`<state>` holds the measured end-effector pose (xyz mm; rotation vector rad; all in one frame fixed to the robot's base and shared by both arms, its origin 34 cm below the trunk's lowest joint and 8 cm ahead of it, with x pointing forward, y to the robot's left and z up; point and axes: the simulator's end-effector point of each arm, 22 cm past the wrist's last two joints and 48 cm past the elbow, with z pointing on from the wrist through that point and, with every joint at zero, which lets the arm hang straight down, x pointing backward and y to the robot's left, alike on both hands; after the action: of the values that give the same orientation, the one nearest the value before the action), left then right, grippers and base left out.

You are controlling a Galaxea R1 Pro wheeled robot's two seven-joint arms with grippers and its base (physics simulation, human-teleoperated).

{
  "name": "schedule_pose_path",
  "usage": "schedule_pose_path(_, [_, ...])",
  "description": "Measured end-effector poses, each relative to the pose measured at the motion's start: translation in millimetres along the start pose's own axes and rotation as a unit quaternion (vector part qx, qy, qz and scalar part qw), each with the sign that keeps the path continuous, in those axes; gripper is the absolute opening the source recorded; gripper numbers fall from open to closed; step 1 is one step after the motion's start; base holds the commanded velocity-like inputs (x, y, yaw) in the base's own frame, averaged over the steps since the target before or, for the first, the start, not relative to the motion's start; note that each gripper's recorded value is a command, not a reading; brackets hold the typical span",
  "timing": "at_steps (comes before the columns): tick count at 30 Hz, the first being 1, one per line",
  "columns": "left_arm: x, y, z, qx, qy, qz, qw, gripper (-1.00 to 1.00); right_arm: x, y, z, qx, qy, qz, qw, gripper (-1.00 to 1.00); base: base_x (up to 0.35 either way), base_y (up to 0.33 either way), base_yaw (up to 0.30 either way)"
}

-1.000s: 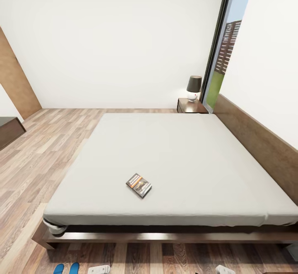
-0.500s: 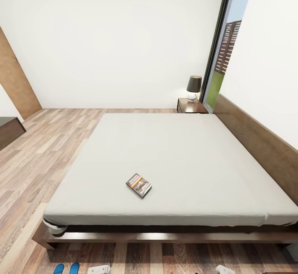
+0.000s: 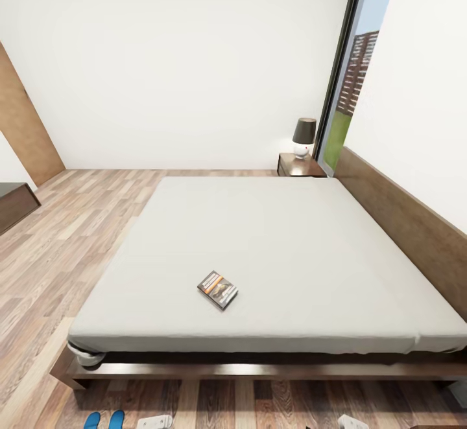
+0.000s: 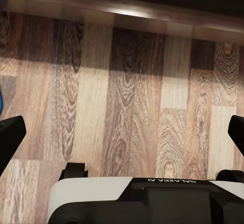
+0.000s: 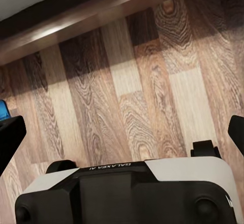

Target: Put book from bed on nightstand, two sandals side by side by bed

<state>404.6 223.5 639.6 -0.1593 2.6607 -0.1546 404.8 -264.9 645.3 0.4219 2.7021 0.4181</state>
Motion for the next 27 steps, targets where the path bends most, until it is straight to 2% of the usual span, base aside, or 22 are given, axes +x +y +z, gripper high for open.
schedule_pose_path(27, [16.9, 2.7, 3.2, -0.003, 0.018, -0.002, 0.9998, 1.00, 15.3, -6.7, 4.1, 0.006, 0.017, 0.004, 0.9998, 1.00, 0.000, 0.000, 0.000])
